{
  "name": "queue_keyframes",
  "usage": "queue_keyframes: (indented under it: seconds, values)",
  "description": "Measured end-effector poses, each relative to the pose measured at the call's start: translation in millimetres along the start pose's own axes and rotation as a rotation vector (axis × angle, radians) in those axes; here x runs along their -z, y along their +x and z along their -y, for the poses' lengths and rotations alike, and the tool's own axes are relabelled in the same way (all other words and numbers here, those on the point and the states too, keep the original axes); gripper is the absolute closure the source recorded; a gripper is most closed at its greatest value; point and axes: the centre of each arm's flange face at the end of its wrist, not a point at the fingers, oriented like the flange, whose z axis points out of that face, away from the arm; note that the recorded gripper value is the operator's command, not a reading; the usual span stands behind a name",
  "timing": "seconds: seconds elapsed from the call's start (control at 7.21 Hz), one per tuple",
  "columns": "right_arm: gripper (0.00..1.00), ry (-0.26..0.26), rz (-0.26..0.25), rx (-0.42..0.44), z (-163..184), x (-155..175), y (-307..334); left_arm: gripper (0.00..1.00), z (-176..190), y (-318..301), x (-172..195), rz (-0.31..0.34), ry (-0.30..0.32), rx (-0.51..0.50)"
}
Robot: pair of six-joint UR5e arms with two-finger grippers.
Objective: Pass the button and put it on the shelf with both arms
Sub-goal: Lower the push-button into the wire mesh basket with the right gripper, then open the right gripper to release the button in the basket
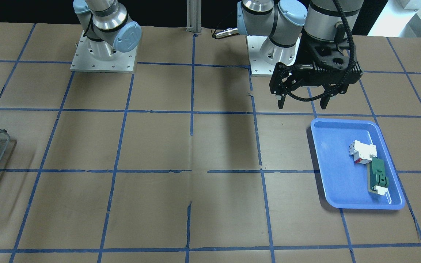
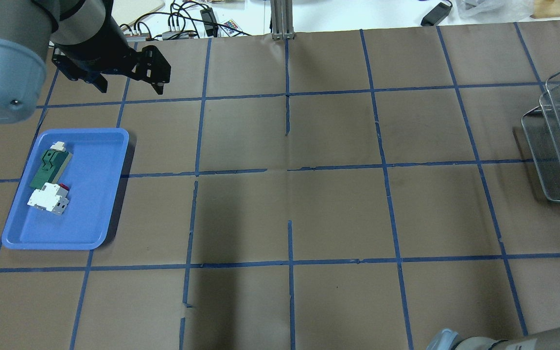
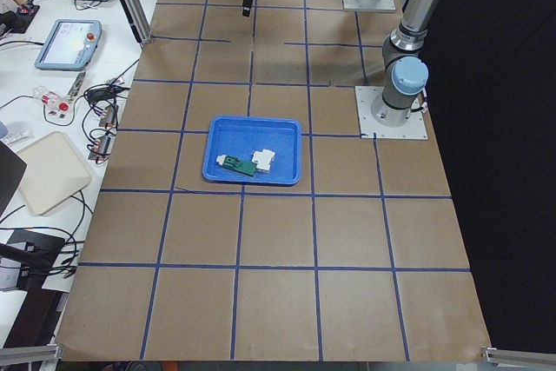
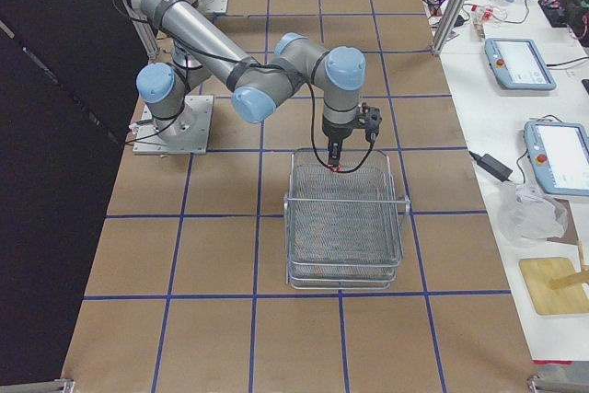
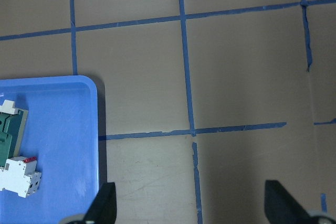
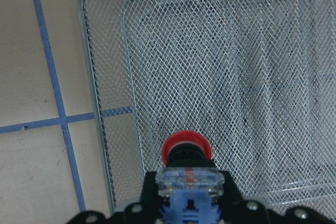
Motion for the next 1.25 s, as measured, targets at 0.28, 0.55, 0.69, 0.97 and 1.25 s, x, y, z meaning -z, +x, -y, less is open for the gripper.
queue_keyframes:
  seconds: [0.28, 0.55, 0.69, 0.97, 1.25]
  values:
    - [0.48, -0.005, 0.006, -0.006, 0, -4, 4, 0.0, -1, 0, 1, 0.001, 0.001, 0.011]
    - [0.0, -0.016, 0.008, -0.01, 2, -10, 7, 0.0, -1, 0, 2, 0.001, 0.004, 0.013]
    - [0.0, -0.019, 0.006, -0.012, 2, -10, 7, 0.0, -1, 0, 2, 0.001, 0.004, 0.013]
    - [0.0, -0.032, -0.016, -0.011, -1, -5, 7, 0.0, -1, 0, 2, 0.001, 0.007, 0.013]
    - [0.0, -0.06, -0.036, 0.006, -19, 30, -12, 0.0, 0, -1, 2, 0.0, 0.01, 0.015]
